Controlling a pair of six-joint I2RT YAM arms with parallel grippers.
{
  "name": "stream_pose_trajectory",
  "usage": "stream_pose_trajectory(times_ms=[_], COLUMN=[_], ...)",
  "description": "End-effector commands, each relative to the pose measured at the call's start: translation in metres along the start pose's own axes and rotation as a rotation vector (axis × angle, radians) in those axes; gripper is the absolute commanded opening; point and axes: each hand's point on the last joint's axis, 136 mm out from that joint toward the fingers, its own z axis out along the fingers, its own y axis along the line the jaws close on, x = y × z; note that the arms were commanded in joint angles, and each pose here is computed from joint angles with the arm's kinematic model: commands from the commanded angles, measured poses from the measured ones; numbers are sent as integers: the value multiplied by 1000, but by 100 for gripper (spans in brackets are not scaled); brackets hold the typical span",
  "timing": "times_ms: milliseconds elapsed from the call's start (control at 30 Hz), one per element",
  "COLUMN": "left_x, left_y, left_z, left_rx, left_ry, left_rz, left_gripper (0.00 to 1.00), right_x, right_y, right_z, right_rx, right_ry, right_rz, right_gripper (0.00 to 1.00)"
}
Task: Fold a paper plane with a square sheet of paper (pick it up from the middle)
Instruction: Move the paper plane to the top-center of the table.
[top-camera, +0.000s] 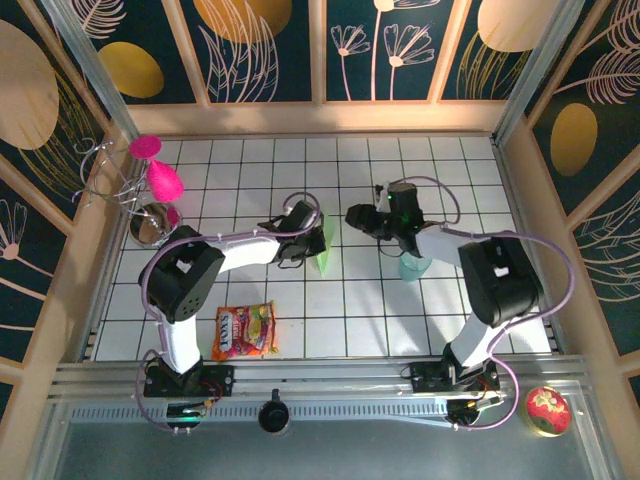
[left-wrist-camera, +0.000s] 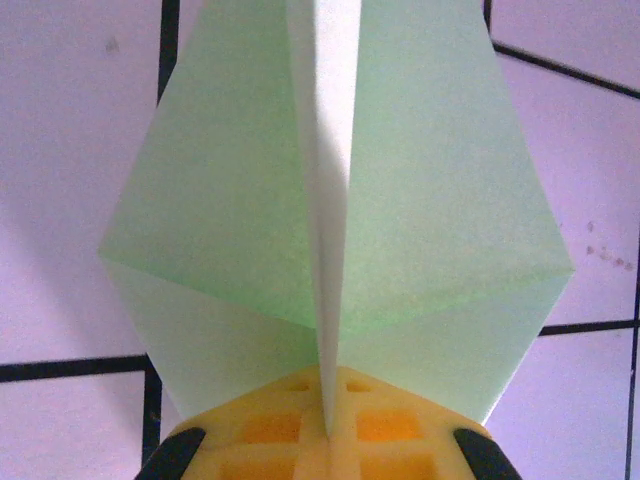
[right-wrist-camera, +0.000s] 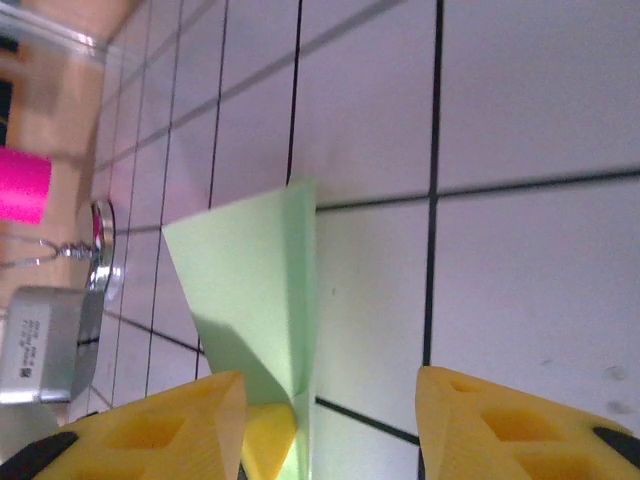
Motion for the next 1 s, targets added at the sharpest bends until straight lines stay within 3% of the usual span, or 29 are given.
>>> stream_pose_trajectory(times_ms=[0,167,333,633,800,967], left_x=[-25,-59,-94,-145,-156,-158], left_y=[-2,-9,-13,-8,-9,-8], left_z=[-18,-22,-4,46,69,86], left_rx=[-85,-202,-275,-323,-331,-330], left_ry=[-72,-127,-128,-87,-64,-49], left_rz=[104,230,303,280,265,239], left_gripper=[2,2,2,3,4,12], right_x=[-27,-43,-52,-63,-60,-58], right_y=[-12,-22,-34,-60,-66,-69], right_z=[-25,-47,-61,-68,-65,-63], right_rx=[109,184,229,257,254,252], right_ry=[-108,-197,-261,-291,-271,-258], right_rz=[-35,-48,-51,17,32,37], right_gripper=[50,56,63,65,65,65])
